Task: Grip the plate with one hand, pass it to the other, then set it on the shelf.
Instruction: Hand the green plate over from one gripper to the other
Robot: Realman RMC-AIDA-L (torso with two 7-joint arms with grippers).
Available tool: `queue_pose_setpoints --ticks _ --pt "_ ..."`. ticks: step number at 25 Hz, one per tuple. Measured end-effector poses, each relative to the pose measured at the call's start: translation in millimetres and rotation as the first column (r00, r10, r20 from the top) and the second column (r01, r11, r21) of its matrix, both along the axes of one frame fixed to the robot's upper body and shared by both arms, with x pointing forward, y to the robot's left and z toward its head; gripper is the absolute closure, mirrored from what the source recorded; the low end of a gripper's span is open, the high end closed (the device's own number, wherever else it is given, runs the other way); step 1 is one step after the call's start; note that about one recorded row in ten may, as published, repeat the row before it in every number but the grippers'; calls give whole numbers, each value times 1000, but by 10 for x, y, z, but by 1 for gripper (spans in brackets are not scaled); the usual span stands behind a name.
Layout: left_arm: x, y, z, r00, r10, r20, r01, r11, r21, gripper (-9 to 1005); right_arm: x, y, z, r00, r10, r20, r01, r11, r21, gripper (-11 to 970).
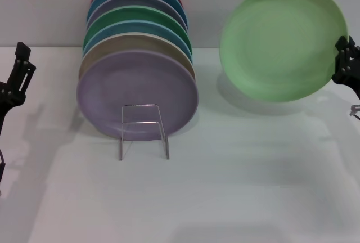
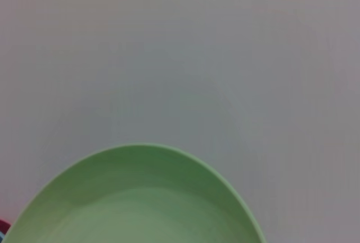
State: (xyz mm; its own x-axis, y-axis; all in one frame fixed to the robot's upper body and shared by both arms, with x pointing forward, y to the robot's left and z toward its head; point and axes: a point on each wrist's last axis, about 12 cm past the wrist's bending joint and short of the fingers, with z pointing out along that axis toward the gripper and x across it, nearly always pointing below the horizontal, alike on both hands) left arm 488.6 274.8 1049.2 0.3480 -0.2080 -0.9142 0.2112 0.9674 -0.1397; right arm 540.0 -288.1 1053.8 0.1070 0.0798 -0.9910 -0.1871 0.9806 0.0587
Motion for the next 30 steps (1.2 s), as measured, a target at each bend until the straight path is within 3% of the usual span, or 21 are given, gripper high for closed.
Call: queue_pose_setpoints --ticks 16,30 --pt "-57 -85 10 998 -52 22 52 999 0 126 -119 -189 -116 999 43 25 -44 998 51 937" --pt "-436 -244 -14 973 -211 91 211 977 16 125 -518 -219 -183 991 60 121 -63 998 25 936"
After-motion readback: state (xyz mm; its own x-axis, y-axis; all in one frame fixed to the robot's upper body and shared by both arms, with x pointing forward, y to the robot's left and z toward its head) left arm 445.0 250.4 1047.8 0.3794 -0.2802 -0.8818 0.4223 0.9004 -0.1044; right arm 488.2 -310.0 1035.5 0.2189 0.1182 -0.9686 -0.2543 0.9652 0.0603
